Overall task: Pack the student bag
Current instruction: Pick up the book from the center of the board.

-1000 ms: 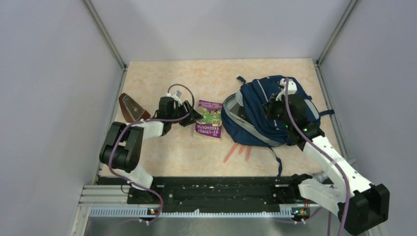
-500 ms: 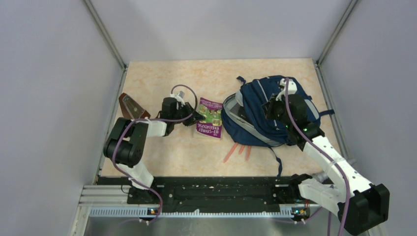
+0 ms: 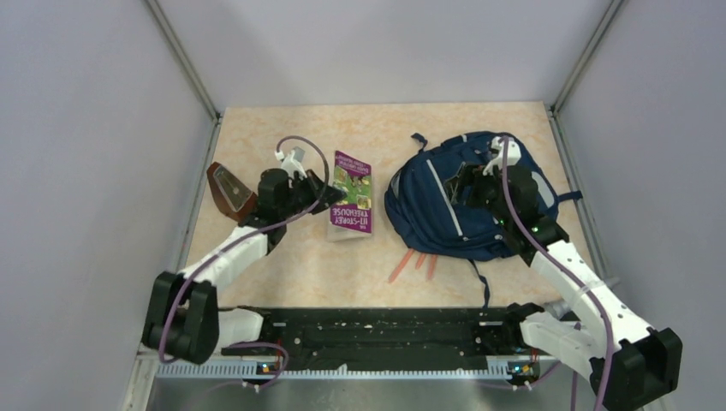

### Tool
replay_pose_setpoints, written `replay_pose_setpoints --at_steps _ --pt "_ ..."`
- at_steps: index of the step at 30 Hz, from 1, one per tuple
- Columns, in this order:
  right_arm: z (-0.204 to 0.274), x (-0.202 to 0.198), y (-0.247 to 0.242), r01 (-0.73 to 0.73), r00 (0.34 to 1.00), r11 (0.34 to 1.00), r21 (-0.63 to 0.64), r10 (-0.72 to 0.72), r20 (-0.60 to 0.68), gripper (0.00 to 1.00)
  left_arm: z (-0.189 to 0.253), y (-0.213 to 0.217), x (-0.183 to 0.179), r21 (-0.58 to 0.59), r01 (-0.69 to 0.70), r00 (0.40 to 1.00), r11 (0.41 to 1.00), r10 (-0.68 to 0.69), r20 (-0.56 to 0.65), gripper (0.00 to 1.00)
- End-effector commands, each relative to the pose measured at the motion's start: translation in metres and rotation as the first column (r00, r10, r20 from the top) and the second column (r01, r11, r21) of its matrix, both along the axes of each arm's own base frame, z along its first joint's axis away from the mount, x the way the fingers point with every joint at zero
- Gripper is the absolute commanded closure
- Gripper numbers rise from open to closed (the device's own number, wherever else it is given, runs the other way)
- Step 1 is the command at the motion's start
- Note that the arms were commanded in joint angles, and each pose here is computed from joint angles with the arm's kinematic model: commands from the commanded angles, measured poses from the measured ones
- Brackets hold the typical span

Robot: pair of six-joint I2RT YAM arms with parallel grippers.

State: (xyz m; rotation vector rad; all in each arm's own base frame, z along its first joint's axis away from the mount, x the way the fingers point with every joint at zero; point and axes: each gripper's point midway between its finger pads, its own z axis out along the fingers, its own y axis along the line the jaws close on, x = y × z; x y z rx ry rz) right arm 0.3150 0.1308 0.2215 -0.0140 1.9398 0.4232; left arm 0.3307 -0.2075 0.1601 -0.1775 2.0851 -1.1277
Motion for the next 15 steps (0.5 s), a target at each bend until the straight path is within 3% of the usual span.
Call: replay_pose_setpoints --at_steps 1,4,7,11,15 --pt "0.047 -0.002 -0.001 0.002 0.992 0.999 0.054 -0.009 0.123 0.2 0.073 0.011 -0.018 0.006 -0.004 0.962 1.0 0.002 0.272 1.0" --pt "0.06 -0.008 0.008 -0.046 0.988 0.993 0.113 0.029 0.149 0.16 0.106 0.015 -0.04 -0.002 0.025 0.925 1.0 -0.023 0.379 1.0" --pt "0.073 -0.02 0.037 -0.192 0.972 0.954 0.229 0.153 0.179 0.15 0.138 0.014 -0.064 -0.017 0.082 0.87 0.997 -0.063 0.49 1.0" --pt "0.088 -0.042 0.078 -0.396 0.915 0.831 0.391 0.323 0.24 0.15 0.17 0.012 -0.092 -0.028 0.154 0.793 0.988 -0.107 0.6 1.0" --pt "0.098 -0.063 0.117 -0.526 0.85 0.743 0.413 0.435 0.298 0.15 0.189 0.007 -0.112 -0.029 0.226 0.733 0.974 -0.15 0.664 1.0"
